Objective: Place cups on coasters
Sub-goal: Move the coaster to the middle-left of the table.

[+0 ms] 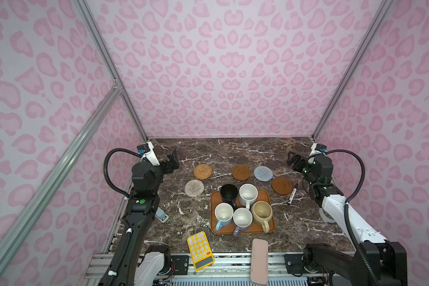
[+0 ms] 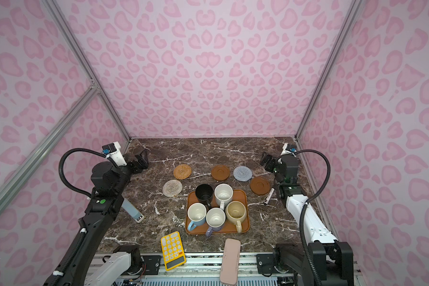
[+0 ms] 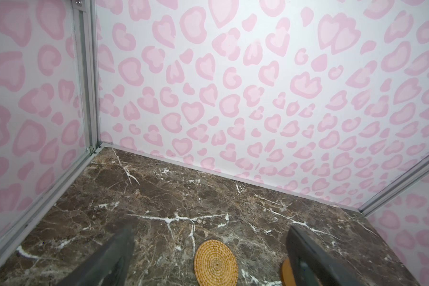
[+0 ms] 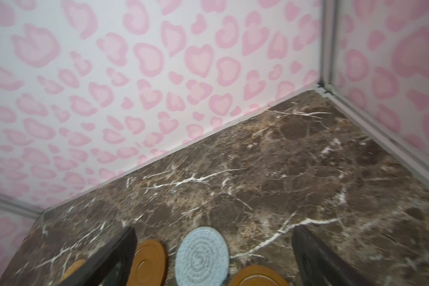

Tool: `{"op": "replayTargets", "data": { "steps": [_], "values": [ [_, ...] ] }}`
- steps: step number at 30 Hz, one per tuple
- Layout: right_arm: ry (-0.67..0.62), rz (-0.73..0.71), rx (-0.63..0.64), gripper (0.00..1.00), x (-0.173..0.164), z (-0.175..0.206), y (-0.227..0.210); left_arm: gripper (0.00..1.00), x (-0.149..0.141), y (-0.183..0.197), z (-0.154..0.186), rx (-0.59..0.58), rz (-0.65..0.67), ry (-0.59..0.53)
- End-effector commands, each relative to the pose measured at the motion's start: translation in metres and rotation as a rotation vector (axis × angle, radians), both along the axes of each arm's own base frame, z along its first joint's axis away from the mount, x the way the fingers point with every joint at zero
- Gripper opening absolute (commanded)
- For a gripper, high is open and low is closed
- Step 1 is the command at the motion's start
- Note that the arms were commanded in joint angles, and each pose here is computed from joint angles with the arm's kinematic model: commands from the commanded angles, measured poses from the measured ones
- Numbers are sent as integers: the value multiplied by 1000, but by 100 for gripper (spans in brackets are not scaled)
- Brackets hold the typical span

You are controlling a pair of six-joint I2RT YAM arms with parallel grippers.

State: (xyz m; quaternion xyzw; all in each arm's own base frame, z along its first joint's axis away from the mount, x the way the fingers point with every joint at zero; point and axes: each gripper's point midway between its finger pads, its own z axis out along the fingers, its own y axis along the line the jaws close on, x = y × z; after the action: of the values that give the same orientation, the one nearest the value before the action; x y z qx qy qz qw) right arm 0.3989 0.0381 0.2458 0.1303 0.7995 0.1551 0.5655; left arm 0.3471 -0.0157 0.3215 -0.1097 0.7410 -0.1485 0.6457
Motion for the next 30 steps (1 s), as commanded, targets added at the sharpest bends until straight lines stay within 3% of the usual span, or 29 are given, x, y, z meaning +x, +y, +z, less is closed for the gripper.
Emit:
{"op": "replayTargets", "data": {
  "steps": [1, 4, 7, 10, 15, 21, 30],
  "values": [
    [68, 176, -202, 100, -9, -5, 49, 97, -13, -7, -13, -90, -34, 53],
    [60, 275, -323, 100, -11, 5, 96, 97, -15, -4, -15, -152, -5, 73],
    [71, 354, -296, 100, -12, 10, 134, 97, -11, -12, -25, -152, -45, 150],
    [136, 470, -279, 100, -16, 6, 173, 97, -10, -16, -48, -139, -32, 275],
    [144, 569, -371, 97, -29, 6, 220, 97, -23, -20, -108, -182, 27, 602],
    [201, 673, -335, 96, -41, -3, 260, 99, -24, -43, -157, -156, 42, 784],
    [280, 748, -299, 95, -49, -29, 292, 76, -2, -58, -206, -49, 115, 926]
  ]
}}
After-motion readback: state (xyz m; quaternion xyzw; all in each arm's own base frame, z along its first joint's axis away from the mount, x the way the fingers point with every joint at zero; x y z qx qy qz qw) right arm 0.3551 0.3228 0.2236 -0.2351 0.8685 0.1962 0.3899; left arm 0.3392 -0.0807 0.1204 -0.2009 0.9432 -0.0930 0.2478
